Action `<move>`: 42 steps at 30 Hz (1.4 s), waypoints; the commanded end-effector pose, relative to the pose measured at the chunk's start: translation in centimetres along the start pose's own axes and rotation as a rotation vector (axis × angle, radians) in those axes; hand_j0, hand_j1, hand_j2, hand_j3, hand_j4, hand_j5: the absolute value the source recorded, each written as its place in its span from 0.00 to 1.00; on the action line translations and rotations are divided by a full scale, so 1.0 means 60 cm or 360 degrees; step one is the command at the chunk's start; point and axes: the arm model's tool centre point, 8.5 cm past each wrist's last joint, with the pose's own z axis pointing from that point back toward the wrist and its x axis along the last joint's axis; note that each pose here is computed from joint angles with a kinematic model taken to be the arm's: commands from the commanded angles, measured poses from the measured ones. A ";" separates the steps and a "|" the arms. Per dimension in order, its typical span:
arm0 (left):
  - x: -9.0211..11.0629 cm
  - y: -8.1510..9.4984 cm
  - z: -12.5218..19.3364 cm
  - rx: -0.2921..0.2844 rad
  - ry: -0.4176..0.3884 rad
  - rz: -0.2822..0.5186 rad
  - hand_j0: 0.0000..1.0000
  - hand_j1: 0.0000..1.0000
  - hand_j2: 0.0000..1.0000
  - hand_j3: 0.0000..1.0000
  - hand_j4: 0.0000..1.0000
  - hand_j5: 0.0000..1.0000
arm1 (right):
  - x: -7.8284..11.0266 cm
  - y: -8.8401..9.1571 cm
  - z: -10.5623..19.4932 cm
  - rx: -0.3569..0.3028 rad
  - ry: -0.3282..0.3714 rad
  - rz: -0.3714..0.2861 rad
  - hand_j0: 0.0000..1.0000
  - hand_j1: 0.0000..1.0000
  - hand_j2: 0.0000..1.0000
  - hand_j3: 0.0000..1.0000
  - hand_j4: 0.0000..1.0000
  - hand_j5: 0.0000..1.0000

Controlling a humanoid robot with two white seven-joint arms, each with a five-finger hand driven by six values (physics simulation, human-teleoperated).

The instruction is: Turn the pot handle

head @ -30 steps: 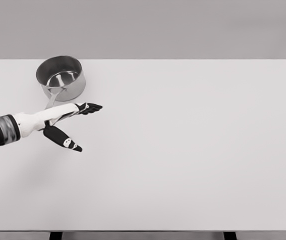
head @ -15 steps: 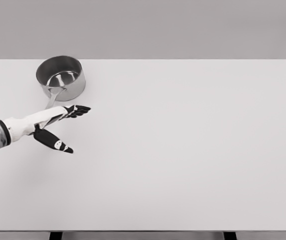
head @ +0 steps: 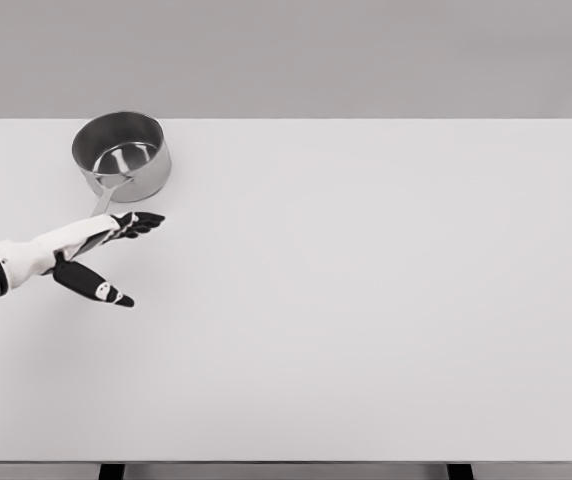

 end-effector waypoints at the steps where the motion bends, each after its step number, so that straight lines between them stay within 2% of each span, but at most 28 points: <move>1: 0.002 0.007 0.004 0.0021 -0.0007 0.0001 1.00 1.00 1.00 1.00 1.00 1.00 | 0.000 0.000 0.000 0.0001 0.0001 0.0000 1.00 1.00 1.00 1.00 1.00 1.00; 21: -0.036 0.014 0.021 0.0072 0.0072 0.0072 1.00 1.00 1.00 1.00 1.00 1.00 | 0.000 0.000 0.000 0.0000 -0.0001 0.0000 1.00 1.00 1.00 1.00 1.00 1.00; 42: -0.080 0.042 0.049 0.0137 0.0204 0.0111 1.00 1.00 1.00 1.00 1.00 1.00 | 0.000 0.000 0.000 0.0000 -0.0001 0.0000 1.00 1.00 1.00 1.00 1.00 1.00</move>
